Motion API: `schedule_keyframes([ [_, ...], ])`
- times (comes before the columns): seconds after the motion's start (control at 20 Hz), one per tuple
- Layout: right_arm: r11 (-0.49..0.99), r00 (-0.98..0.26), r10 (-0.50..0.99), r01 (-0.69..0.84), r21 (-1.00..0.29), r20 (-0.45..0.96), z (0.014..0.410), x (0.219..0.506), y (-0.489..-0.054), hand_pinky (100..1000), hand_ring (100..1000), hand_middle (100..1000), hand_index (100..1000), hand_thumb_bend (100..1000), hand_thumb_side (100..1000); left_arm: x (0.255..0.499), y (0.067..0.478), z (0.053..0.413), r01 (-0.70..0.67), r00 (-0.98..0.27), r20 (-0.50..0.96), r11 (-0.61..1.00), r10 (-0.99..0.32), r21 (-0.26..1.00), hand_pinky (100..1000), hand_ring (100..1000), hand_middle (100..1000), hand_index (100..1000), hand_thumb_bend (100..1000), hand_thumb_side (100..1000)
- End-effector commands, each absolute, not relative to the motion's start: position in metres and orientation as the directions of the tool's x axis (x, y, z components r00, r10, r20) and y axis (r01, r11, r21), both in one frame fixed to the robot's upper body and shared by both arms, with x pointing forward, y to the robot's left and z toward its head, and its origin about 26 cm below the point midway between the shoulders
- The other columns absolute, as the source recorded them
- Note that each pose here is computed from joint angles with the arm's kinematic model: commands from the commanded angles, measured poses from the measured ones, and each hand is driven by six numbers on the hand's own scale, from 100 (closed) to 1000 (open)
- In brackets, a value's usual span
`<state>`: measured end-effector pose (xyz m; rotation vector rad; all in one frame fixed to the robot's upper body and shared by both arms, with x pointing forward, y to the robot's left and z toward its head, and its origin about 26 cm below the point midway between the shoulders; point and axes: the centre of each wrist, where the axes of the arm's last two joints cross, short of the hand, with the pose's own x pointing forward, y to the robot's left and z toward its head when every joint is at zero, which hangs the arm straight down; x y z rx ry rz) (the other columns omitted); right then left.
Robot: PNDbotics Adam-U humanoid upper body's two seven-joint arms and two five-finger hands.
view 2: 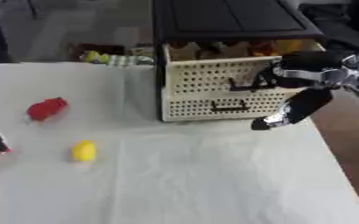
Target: Pick up objects from table and place into drawer.
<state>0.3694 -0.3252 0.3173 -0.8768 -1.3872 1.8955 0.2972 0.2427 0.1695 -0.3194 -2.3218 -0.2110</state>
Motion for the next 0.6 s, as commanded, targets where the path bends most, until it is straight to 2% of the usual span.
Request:
schedule_keyframes([
  [0.05,-0.262,-0.575,0.799,-0.074,-0.962,-0.173,0.332,0.357,-0.330,100,104,100,782,614,759,0.296,0.243,0.174,0.293,-0.685,0.710,0.954,0.162,0.065,486,526,597,702,166,995],
  [0.6,-0.228,-0.583,0.802,-0.098,-0.969,-0.130,0.325,0.341,-0.332,100,106,100,782,620,756,0.295,0.243,0.174,0.291,-0.683,0.713,0.955,0.162,0.062,486,526,597,700,166,995],
])
